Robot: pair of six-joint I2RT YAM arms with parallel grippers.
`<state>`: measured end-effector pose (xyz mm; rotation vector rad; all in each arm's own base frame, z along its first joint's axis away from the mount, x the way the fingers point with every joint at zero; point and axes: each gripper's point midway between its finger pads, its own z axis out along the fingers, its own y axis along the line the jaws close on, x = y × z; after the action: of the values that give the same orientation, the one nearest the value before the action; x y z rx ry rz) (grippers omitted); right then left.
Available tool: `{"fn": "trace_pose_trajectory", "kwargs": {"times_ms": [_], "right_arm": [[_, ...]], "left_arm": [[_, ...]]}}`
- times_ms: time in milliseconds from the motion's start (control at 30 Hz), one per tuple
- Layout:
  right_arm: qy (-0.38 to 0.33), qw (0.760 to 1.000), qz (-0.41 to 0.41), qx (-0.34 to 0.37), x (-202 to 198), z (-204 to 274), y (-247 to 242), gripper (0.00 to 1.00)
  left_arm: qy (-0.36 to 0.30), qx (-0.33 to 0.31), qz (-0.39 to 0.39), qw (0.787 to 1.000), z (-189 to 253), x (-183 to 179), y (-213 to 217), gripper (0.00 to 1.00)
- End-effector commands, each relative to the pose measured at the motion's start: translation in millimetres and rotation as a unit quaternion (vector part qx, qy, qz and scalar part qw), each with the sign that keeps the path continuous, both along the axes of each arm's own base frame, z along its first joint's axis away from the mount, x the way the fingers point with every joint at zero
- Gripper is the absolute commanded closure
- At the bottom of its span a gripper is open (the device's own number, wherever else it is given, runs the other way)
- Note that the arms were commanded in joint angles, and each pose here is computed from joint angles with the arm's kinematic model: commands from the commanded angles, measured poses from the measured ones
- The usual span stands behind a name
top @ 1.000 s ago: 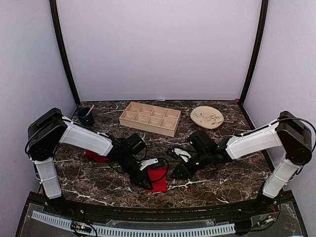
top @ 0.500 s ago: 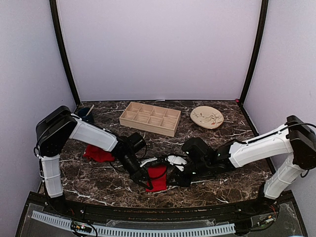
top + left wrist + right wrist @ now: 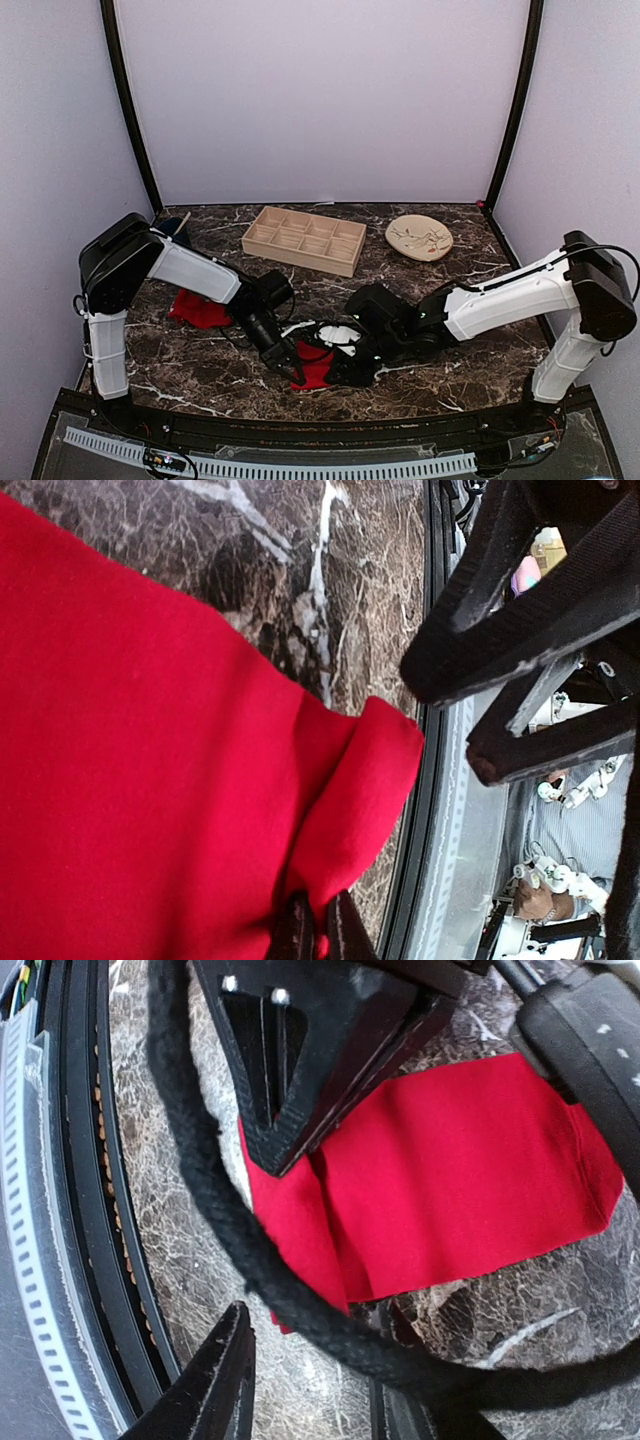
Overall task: Roll the socks
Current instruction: Roll the sock at the center of the board.
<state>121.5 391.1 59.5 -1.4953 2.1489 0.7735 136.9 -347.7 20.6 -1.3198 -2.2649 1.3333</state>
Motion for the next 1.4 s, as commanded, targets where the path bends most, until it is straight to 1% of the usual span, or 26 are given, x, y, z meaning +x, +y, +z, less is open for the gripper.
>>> {"fn": "trace_pose_trajectory", "kwargs": {"times_ms": [0, 333, 667, 867, 933, 1067, 1300, 1367], "right_arm": [[-0.001, 1.0, 0.028, -0.001, -5.2, 1.8, 11.7, 0.63], [0.002, 0.999, 0.046, -0.01, -7.0, -5.5, 19.9, 0.61], [-0.005, 0.998, 0.053, -0.024, -5.8, -14.6, 22.9, 0.57], [-0.01, 0.998, 0.057, -0.03, -4.5, -18.4, 24.7, 0.57], [-0.012, 0.998, 0.059, -0.032, -4.0, -19.8, 24.8, 0.59], [-0.01, 0.997, 0.061, -0.038, -5.2, -24.6, 23.5, 0.65], [-0.006, 0.997, 0.059, -0.044, -5.7, -29.8, 21.2, 0.83], [-0.004, 0.997, 0.059, -0.044, -6.2, -30.9, 21.2, 0.86]], "left_arm": [[0.007, 0.071, -0.006, 0.997, -26.9, -7.8, 23.7, 1.0], [0.014, 0.07, -0.011, 0.997, -27.9, -7.2, 22.8, 1.0], [0.022, 0.071, -0.013, 0.997, -29.0, -8.0, 22.9, 1.0], [0.025, 0.072, -0.014, 0.997, -30.3, -8.4, 23.5, 1.0], [0.026, 0.072, -0.014, 0.997, -30.3, -8.4, 23.4, 1.0], [0.027, 0.072, -0.014, 0.997, -30.8, -8.0, 22.8, 1.0], [0.026, 0.075, -0.013, 0.997, -31.7, -6.8, 23.7, 1.0], [0.028, 0.078, -0.009, 0.997, -32.7, -6.4, 24.6, 0.99]]}}
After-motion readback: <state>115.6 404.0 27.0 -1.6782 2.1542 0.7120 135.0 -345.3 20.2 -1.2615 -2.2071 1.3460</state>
